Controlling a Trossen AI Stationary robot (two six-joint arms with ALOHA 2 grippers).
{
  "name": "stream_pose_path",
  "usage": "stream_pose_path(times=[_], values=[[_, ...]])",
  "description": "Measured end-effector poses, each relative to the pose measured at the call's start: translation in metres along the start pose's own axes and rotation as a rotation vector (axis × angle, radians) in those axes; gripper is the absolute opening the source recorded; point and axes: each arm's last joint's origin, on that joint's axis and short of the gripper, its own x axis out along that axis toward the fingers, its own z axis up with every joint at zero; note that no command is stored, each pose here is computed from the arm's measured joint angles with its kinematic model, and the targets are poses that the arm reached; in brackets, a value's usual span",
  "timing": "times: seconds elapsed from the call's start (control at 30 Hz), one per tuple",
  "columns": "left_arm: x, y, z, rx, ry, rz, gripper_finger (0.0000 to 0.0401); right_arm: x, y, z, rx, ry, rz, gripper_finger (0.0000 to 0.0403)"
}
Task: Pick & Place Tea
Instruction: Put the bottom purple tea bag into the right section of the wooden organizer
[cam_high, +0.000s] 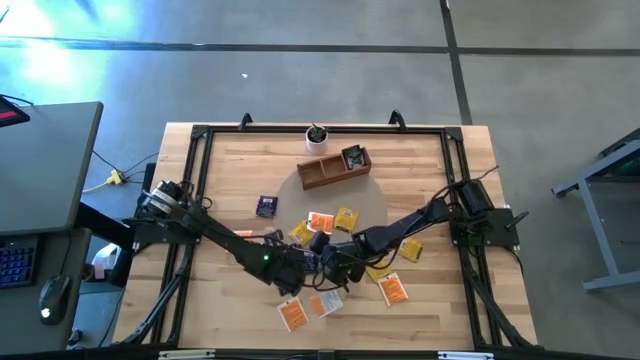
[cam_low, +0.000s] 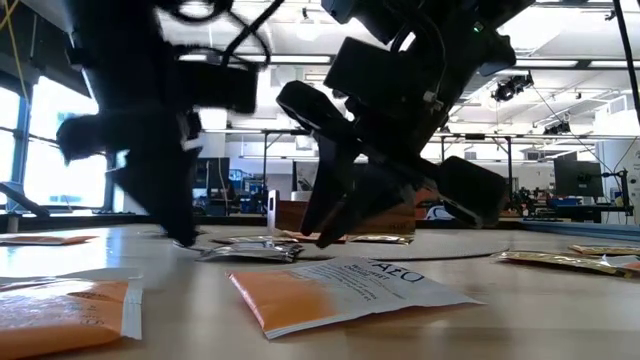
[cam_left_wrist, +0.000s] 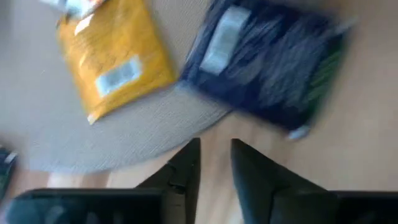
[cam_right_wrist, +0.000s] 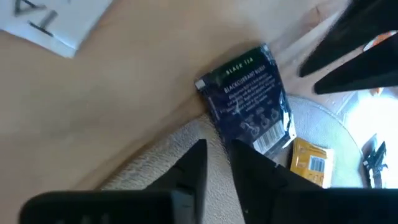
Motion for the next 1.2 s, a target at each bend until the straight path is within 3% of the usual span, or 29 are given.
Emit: stream_pose_path(times=[0.17,0.4,0.93,1.2], values=[[0.009,-0.002,-0.001,0.006,0.004,0.022,0.0007,0.002,-0.001,0.001,-0.008,-0.021,-0.020,0.0106],[0.022,-0.007,0.006,0.006,-0.014,-0.024,0.0006,0.015,0.001,-0.002,-0.016,-0.020,-0.032,0.0118],[0.020,-0.008,0.009,-0.028,-0.054,-0.048,0.0001,0.024,0.001,-0.001,0.033,0.034,-0.158,0.0117],[0.019,-0.009,0.011,-0.075,-0.071,-0.053,0.0001,0.020,0.014,0.009,-0.028,0.139,-0.216,0.0071]])
